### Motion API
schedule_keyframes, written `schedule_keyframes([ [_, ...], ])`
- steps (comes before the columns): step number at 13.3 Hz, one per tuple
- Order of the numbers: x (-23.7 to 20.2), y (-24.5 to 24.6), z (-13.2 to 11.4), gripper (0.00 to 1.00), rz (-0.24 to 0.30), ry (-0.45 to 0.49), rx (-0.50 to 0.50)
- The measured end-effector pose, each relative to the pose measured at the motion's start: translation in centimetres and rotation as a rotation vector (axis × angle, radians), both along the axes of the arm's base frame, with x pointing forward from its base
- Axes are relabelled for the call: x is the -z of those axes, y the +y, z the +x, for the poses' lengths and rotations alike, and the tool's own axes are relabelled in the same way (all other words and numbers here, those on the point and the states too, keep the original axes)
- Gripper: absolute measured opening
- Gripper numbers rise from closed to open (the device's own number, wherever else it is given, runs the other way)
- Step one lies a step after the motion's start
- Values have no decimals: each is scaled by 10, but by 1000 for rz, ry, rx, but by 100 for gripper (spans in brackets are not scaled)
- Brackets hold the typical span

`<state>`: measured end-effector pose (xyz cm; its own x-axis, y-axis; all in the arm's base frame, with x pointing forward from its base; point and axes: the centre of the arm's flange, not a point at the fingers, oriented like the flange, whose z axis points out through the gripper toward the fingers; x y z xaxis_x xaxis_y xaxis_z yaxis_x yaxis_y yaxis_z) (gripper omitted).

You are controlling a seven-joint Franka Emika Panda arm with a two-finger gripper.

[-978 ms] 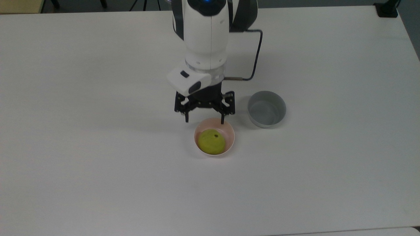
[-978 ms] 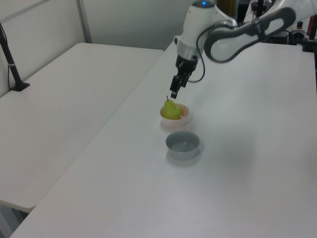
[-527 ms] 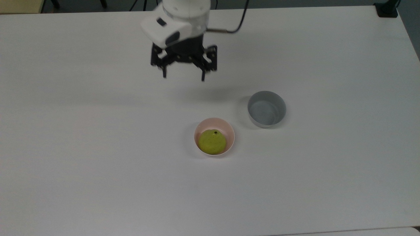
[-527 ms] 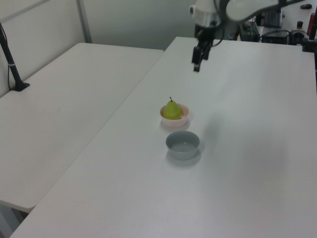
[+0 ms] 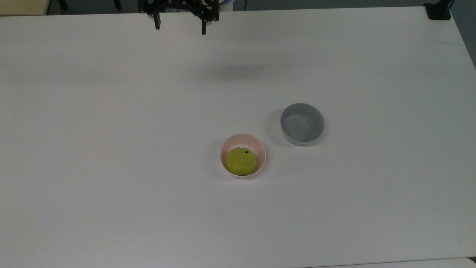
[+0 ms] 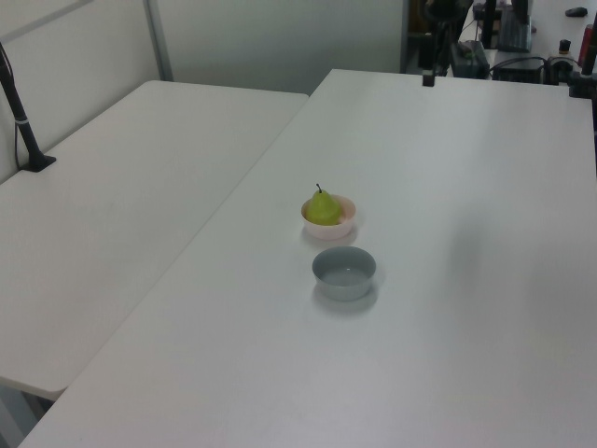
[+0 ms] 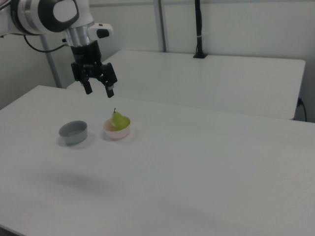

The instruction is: Place the pear in the bowl

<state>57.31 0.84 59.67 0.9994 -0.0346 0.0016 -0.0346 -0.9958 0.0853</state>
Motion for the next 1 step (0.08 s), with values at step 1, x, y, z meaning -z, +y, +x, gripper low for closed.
schedule_keyframes([
  [1, -2, 0, -3, 100, 0, 9, 2],
])
